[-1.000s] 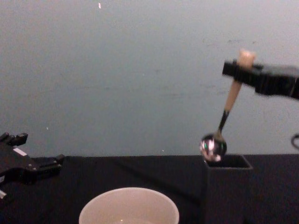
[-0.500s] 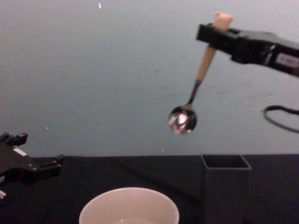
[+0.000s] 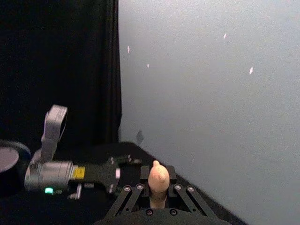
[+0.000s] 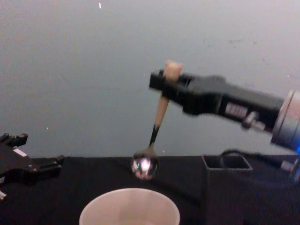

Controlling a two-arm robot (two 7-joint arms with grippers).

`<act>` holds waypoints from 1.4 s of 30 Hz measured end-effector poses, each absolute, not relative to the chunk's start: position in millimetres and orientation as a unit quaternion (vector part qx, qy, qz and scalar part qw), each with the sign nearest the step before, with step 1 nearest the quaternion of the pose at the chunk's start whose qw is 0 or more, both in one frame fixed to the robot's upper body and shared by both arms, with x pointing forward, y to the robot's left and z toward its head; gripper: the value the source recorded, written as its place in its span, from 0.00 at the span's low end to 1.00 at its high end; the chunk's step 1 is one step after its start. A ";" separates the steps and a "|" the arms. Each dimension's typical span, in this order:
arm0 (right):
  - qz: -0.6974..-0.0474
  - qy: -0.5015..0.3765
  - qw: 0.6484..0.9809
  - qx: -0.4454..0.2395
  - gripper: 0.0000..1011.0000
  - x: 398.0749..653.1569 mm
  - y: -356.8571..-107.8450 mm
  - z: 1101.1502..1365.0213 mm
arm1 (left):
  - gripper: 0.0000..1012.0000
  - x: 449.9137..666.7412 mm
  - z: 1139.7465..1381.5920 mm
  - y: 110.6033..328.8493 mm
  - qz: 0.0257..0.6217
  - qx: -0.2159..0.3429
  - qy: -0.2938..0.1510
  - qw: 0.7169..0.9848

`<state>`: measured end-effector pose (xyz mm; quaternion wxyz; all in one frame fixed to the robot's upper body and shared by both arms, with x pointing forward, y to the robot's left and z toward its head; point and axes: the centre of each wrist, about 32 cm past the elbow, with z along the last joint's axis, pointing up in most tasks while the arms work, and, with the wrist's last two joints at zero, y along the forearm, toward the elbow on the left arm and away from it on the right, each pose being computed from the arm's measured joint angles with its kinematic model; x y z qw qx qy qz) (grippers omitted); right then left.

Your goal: Pick up the stirring spoon with one hand, stir inside the cup, then place it back in its original position.

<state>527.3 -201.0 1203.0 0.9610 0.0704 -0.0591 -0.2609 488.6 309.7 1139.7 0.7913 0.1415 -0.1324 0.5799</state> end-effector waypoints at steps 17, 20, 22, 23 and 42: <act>-0.238 -0.058 0.969 0.025 0.19 535.1 -187.8 1152.4 | 0.99 488.6 1139.8 309.7 0.580 0.141 -0.132 0.791; -0.236 -0.058 0.970 0.025 0.19 535.8 -185.8 1147.8 | 0.99 488.6 1139.8 309.7 0.580 0.141 -0.132 0.791; -0.237 -0.058 0.970 0.024 0.19 536.6 -183.4 1142.7 | 0.99 488.6 1139.8 309.7 0.580 0.141 -0.132 0.791; -0.237 -0.058 0.970 0.024 0.19 536.6 -183.4 1142.7 | 0.99 488.6 1139.8 309.7 0.580 0.141 -0.132 0.791; -0.250 -0.063 0.966 0.023 0.19 536.1 -185.2 1138.0 | 0.99 488.6 1139.8 309.7 0.580 0.141 -0.132 0.791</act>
